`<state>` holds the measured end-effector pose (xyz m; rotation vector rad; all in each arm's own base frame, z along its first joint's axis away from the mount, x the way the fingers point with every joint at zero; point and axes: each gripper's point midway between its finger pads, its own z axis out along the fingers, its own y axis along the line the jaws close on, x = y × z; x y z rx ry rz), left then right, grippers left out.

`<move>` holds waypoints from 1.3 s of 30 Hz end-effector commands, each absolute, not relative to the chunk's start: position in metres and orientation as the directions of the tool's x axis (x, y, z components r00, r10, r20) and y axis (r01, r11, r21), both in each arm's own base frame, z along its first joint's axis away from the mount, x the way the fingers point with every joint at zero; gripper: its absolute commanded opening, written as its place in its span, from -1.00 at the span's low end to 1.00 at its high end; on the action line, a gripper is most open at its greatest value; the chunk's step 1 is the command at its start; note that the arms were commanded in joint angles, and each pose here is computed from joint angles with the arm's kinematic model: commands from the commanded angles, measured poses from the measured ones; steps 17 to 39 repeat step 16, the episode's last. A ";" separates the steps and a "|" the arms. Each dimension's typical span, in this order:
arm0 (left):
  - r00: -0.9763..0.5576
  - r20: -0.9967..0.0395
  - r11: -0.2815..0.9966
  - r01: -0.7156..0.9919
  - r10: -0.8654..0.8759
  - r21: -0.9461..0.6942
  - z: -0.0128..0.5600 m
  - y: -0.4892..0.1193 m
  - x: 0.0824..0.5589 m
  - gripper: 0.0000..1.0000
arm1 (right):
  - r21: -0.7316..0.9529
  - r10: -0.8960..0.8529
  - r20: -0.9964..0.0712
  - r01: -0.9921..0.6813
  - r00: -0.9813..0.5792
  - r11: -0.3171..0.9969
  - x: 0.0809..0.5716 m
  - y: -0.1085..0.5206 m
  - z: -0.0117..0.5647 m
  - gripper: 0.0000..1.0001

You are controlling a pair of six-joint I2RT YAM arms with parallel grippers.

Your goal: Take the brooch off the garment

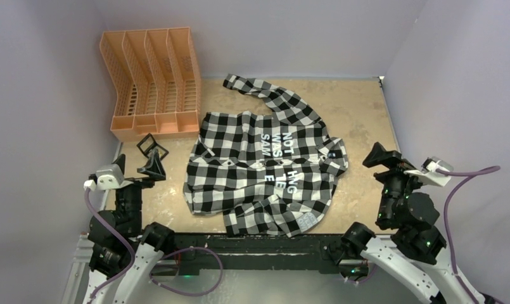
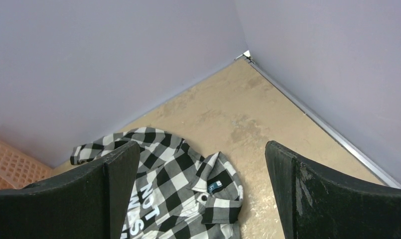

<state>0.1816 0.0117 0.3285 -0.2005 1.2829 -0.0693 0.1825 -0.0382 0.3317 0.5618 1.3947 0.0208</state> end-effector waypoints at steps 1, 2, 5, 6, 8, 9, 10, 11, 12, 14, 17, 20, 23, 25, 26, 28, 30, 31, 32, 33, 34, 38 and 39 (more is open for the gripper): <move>0.325 -0.933 0.982 -0.047 -0.156 -0.180 0.339 0.012 0.179 0.98 | 0.347 0.299 -0.935 0.319 0.191 0.882 0.190 -0.032 0.336 0.97; 0.326 -0.933 0.983 -0.045 -0.155 -0.178 0.340 0.011 0.179 0.98 | 0.336 0.290 -0.939 0.326 0.183 0.884 0.192 -0.030 0.334 0.97; 0.328 -0.932 0.983 -0.043 -0.154 -0.178 0.341 0.011 0.178 0.98 | 0.310 0.268 -0.949 0.342 0.165 0.887 0.196 -0.028 0.331 0.97; 0.330 -0.931 0.983 -0.045 -0.155 -0.180 0.341 0.012 0.178 0.98 | 0.305 0.264 -0.951 0.346 0.161 0.887 0.197 -0.027 0.330 0.97; 0.331 -0.931 0.983 -0.044 -0.156 -0.180 0.341 0.012 0.178 0.98 | 0.297 0.257 -0.954 0.353 0.157 0.887 0.197 -0.028 0.329 0.97; 0.329 -0.931 0.983 -0.043 -0.155 -0.179 0.340 0.011 0.179 0.98 | 0.299 0.258 -0.953 0.356 0.158 0.885 0.197 -0.028 0.329 0.97; 0.330 -0.931 0.983 -0.041 -0.154 -0.177 0.340 0.011 0.179 0.98 | 0.299 0.258 -0.953 0.360 0.160 0.884 0.196 -0.029 0.328 0.97; 0.329 -0.932 0.983 -0.041 -0.154 -0.177 0.340 0.011 0.179 0.98 | 0.302 0.259 -0.952 0.361 0.162 0.882 0.196 -0.030 0.329 0.97; 0.329 -0.932 0.984 -0.040 -0.154 -0.176 0.340 0.011 0.179 0.98 | 0.302 0.259 -0.952 0.362 0.165 0.882 0.196 -0.030 0.329 0.97; 0.330 -0.931 0.984 -0.038 -0.153 -0.175 0.341 0.010 0.179 0.98 | 0.305 0.259 -0.951 0.362 0.170 0.881 0.195 -0.031 0.329 0.97; 0.330 -0.932 0.984 -0.040 -0.152 -0.175 0.341 0.011 0.179 0.98 | 0.304 0.258 -0.951 0.362 0.170 0.881 0.195 -0.031 0.330 0.97; 0.330 -0.932 0.984 -0.040 -0.152 -0.175 0.341 0.011 0.179 0.98 | 0.304 0.258 -0.951 0.362 0.170 0.881 0.195 -0.031 0.330 0.97; 0.330 -0.932 0.984 -0.040 -0.152 -0.175 0.341 0.011 0.179 0.98 | 0.304 0.258 -0.951 0.362 0.170 0.881 0.195 -0.031 0.330 0.97; 0.330 -0.932 0.984 -0.040 -0.152 -0.175 0.341 0.011 0.179 0.98 | 0.304 0.258 -0.951 0.362 0.170 0.881 0.195 -0.031 0.330 0.97; 0.330 -0.932 0.984 -0.040 -0.152 -0.175 0.341 0.011 0.179 0.98 | 0.304 0.258 -0.951 0.362 0.170 0.881 0.195 -0.031 0.330 0.97; 0.330 -0.932 0.984 -0.040 -0.152 -0.175 0.341 0.011 0.179 0.98 | 0.304 0.258 -0.951 0.362 0.170 0.881 0.195 -0.031 0.330 0.97; 0.330 -0.932 0.984 -0.040 -0.152 -0.175 0.341 0.011 0.179 0.98 | 0.304 0.258 -0.951 0.362 0.170 0.881 0.195 -0.031 0.330 0.97; 0.330 -0.932 0.984 -0.040 -0.152 -0.175 0.341 0.011 0.179 0.98 | 0.304 0.258 -0.951 0.362 0.170 0.881 0.195 -0.031 0.330 0.97; 0.330 -0.932 0.984 -0.040 -0.152 -0.175 0.341 0.011 0.179 0.98 | 0.304 0.258 -0.951 0.362 0.170 0.881 0.195 -0.031 0.330 0.97; 0.330 -0.932 0.984 -0.040 -0.152 -0.175 0.341 0.011 0.179 0.98 | 0.304 0.258 -0.951 0.362 0.170 0.881 0.195 -0.031 0.330 0.97; 0.330 -0.932 0.984 -0.040 -0.152 -0.175 0.341 0.011 0.179 0.98 | 0.304 0.258 -0.951 0.362 0.170 0.881 0.195 -0.031 0.330 0.97; 0.330 -0.932 0.984 -0.040 -0.152 -0.175 0.341 0.011 0.179 0.98 | 0.304 0.258 -0.951 0.362 0.170 0.881 0.195 -0.031 0.330 0.97; 0.330 -0.932 0.984 -0.040 -0.152 -0.175 0.341 0.011 0.179 0.98 | 0.304 0.258 -0.951 0.362 0.170 0.881 0.195 -0.031 0.330 0.97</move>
